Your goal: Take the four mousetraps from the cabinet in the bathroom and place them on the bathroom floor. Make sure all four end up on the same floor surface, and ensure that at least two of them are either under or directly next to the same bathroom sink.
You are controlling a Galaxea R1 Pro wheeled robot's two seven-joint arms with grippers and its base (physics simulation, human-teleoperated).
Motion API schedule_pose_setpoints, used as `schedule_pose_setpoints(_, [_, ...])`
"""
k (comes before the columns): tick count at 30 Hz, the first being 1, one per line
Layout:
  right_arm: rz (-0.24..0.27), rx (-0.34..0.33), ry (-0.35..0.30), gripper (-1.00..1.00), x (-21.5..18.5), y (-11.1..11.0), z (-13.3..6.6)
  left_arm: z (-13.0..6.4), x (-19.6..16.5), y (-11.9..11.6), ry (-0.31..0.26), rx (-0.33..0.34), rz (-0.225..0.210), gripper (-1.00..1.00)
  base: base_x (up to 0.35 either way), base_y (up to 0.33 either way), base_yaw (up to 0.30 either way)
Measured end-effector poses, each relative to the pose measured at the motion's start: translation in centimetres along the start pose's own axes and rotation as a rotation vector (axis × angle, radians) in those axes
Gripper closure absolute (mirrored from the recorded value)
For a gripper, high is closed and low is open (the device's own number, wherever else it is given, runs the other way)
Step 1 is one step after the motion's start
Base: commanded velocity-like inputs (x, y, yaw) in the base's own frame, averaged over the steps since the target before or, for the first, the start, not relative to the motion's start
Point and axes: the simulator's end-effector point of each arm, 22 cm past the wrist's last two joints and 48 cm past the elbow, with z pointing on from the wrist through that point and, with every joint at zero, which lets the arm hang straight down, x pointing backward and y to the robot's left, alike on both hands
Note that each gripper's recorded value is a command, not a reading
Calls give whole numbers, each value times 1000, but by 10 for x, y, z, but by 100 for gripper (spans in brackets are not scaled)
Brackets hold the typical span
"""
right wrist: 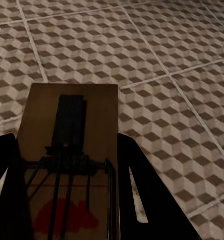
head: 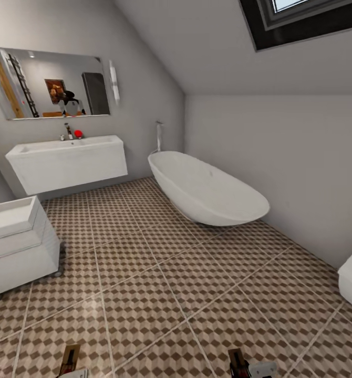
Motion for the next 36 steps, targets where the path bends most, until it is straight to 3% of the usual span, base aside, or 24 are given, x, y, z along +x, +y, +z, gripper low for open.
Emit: schedule_pose_setpoints(36, [-1, -2, 4, 100, 1, 1, 0, 0, 0, 0, 2, 1, 0, 100, 252, -43, 249])
